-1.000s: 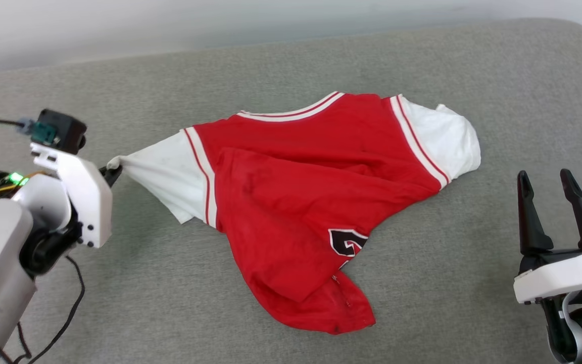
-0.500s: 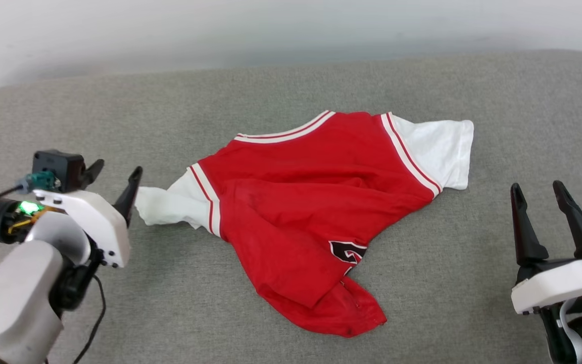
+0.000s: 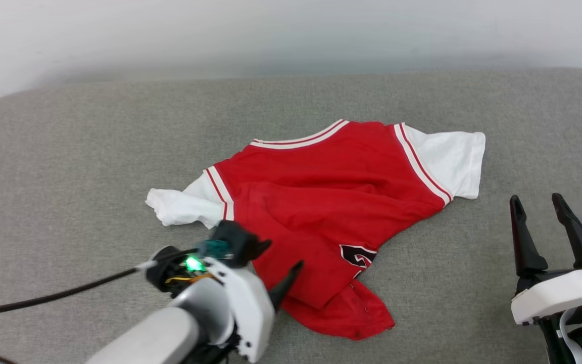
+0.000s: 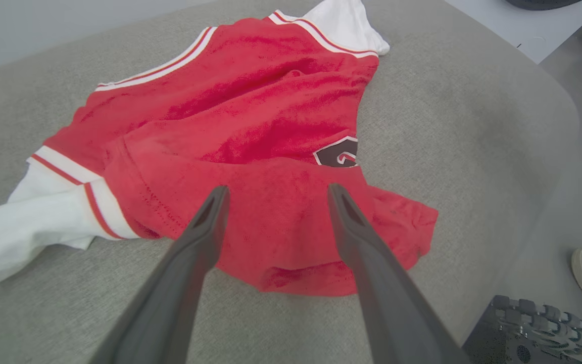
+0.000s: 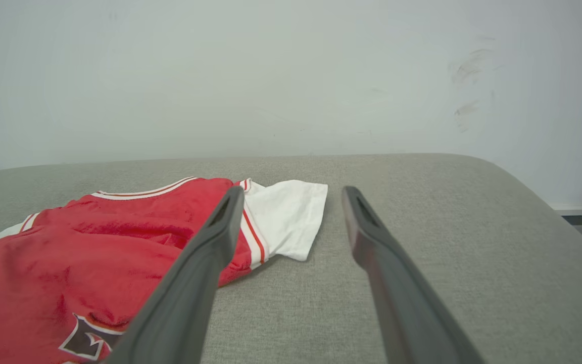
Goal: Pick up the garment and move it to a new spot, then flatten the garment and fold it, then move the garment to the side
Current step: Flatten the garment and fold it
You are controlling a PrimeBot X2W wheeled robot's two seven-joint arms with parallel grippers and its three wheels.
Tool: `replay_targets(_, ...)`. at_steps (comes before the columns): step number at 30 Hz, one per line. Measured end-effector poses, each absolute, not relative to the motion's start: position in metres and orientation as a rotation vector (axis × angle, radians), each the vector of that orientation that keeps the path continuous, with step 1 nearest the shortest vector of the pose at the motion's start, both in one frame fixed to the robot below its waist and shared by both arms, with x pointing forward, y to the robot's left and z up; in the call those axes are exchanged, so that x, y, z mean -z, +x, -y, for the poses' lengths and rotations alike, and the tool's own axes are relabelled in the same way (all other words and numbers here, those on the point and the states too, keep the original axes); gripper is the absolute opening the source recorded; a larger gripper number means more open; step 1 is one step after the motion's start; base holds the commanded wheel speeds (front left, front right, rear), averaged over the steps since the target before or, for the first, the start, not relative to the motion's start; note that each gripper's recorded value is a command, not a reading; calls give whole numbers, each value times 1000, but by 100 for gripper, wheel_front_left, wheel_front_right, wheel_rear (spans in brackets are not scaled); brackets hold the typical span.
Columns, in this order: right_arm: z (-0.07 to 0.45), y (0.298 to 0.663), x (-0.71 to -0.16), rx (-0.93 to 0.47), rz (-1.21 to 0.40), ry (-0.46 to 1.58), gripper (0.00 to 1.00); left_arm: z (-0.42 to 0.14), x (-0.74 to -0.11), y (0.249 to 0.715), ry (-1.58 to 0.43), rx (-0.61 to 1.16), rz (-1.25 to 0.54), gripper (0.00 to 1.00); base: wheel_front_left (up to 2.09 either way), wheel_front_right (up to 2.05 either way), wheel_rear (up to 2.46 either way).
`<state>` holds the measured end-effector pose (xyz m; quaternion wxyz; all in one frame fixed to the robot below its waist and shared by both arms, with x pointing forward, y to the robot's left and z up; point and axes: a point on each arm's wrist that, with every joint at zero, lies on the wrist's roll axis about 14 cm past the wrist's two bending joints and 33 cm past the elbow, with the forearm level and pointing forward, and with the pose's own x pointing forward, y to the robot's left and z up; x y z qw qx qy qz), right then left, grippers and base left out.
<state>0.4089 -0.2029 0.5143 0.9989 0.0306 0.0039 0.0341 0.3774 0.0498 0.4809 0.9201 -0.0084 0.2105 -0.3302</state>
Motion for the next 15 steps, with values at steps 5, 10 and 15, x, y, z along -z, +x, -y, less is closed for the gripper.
replay_targets(5,208,410,-502,-54,-42,61,100,-4,-467,376,11,782,-479,100,0,0,0)
replay_targets(10,216,412,-491,-31,-67,57,100,20,-449,396,144,828,-504,100,0,0,0)
replay_targets(15,231,407,-480,20,-93,52,100,44,-430,413,215,882,-557,100,0,0,0)
